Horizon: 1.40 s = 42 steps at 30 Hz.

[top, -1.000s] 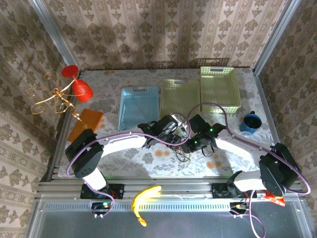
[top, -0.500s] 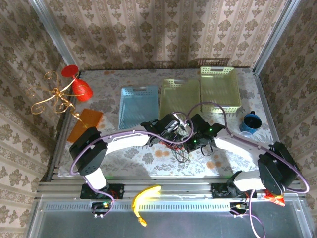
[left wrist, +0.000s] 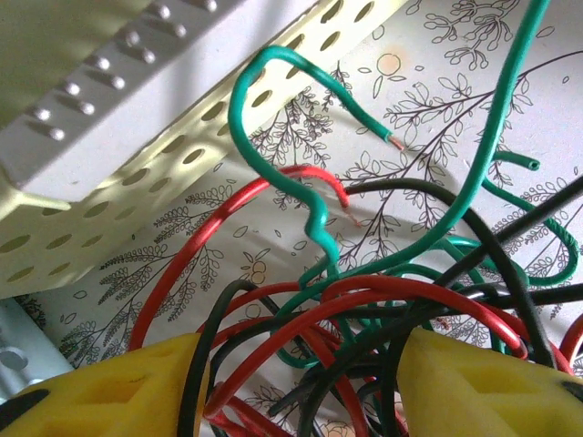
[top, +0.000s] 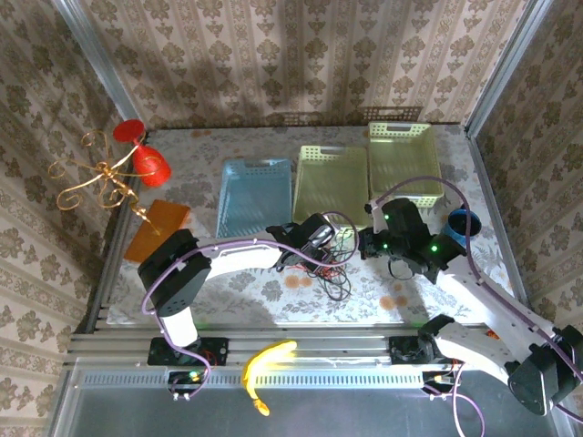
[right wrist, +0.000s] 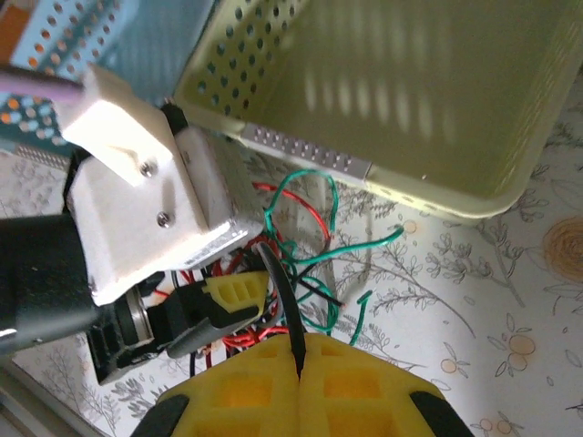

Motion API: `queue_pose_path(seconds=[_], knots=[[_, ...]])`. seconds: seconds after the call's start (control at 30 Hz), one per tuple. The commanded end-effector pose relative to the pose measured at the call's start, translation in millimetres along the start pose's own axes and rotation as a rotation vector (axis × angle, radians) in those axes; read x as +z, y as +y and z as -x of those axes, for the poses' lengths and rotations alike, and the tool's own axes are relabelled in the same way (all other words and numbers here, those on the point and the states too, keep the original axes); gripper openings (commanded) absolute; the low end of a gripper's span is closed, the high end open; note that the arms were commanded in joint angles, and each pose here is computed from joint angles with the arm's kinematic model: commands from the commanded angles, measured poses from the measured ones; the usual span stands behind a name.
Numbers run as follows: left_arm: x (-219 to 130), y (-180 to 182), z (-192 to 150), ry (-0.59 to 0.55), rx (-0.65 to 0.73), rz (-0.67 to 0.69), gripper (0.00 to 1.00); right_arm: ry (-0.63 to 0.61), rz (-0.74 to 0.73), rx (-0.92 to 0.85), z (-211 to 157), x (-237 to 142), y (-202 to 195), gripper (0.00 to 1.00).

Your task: Untangle the cables

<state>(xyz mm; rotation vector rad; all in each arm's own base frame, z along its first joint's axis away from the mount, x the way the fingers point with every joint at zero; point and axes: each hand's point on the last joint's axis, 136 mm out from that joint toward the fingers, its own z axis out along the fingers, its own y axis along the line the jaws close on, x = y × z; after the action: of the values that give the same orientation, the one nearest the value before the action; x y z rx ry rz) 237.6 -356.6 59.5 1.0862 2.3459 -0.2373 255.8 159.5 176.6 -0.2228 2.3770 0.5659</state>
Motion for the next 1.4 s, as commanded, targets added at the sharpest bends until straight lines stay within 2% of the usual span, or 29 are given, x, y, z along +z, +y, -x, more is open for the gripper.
queue_pose_path(seconds=[0.0, 0.1, 0.2, 0.33, 0.47, 0.5, 0.63, 0.8, 0.9, 0.93, 1.03, 1.23, 1.37], knots=[[6, -2, -22, 0.085, 0.026, -0.003, 0.56, -0.181, -0.042, 0.038, 46, -33, 0, 0.0], [6, 0, -25, 0.091, 0.027, 0.01, 0.55, -0.325, -0.136, 0.062, 77, -62, -12, 0.0], [5, 3, -25, 0.079, 0.024, 0.026, 0.46, -0.454, -0.203, 0.081, 101, -91, -21, 0.0], [5, 6, -25, 0.069, 0.027, 0.037, 0.41, -0.542, -0.24, 0.083, 120, -116, -24, 0.0], [8, 7, -27, 0.079, 0.017, 0.046, 0.18, -0.61, -0.286, 0.099, 133, -136, -29, 0.0], [8, 7, -28, 0.08, 0.015, 0.046, 0.15, -0.632, -0.296, 0.101, 137, -141, -31, 0.0], [7, 7, -26, 0.066, 0.009, 0.047, 0.14, -0.743, -0.369, 0.096, 159, -173, -38, 0.0], [5, 7, -26, 0.055, 0.007, 0.044, 0.21, -0.878, -0.433, 0.118, 193, -212, -48, 0.0], [4, 6, -25, 0.048, 0.008, 0.035, 0.4, -0.926, -0.437, 0.126, 213, -225, -51, 0.0], [3, 6, -25, 0.045, 0.007, 0.035, 0.49, -0.927, -0.436, 0.122, 219, -226, -50, 0.0], [0, 6, -23, 0.029, 0.007, 0.032, 0.6, -0.911, -0.459, 0.11, 234, -224, -55, 0.0], [-5, 9, -19, -0.003, 0.003, 0.04, 0.63, -0.964, -0.476, 0.082, 266, -231, -58, 0.0], [-6, 11, -14, -0.017, 0.0, 0.052, 0.63, -0.956, -0.477, 0.008, 297, -223, -54, 0.0]])
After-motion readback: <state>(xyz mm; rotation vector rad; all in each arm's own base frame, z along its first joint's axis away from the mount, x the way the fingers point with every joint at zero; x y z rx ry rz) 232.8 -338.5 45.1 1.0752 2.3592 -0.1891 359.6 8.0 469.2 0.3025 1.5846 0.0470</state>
